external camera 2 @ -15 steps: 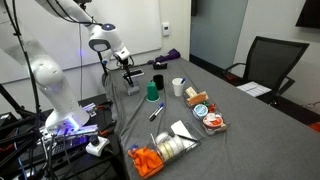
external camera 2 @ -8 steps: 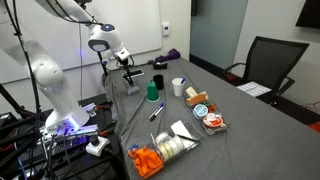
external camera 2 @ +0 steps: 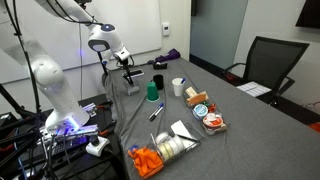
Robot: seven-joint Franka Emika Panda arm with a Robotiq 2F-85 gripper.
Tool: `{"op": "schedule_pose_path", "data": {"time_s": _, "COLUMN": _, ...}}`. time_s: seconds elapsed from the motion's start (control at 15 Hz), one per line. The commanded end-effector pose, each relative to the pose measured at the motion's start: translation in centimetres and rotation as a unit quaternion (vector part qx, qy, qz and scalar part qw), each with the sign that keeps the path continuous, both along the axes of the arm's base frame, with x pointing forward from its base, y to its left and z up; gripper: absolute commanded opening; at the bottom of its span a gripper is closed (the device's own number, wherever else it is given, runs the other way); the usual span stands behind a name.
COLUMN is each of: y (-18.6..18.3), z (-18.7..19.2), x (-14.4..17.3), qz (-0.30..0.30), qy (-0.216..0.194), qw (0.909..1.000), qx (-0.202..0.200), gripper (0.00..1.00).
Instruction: Remove the clamp from the clear bowl and place it inside the black cup
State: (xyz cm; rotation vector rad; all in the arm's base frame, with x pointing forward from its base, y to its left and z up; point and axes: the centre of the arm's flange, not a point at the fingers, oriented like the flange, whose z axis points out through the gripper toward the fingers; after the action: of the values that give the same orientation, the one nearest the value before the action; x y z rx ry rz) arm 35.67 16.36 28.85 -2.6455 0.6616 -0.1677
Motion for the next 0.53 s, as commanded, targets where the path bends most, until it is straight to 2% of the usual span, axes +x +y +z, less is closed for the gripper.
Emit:
{"op": "schedule_pose_path", "data": {"time_s": 0.0, "y": 0.2, "z": 0.0, "x": 0.3, "qz": -0.001, "qy": 0.003, "qw": 1.0, "qx": 0.0, "gripper": 0.01}}
{"op": "schedule_pose_path", "data": {"time_s": 0.2, "y": 0.2, "z": 1.2, "x": 2.1, "qz": -0.018, "qy": 0.001, "qw": 0.9998, "qx": 0.007, "gripper": 0.01}}
{"op": "schedule_pose_path", "data": {"time_s": 0.47, "y": -0.1, "z": 4.5, "x": 4.0, "qz": -0.035, "qy": -0.002, "qw": 0.9992, "qx": 0.022, "gripper": 0.01}}
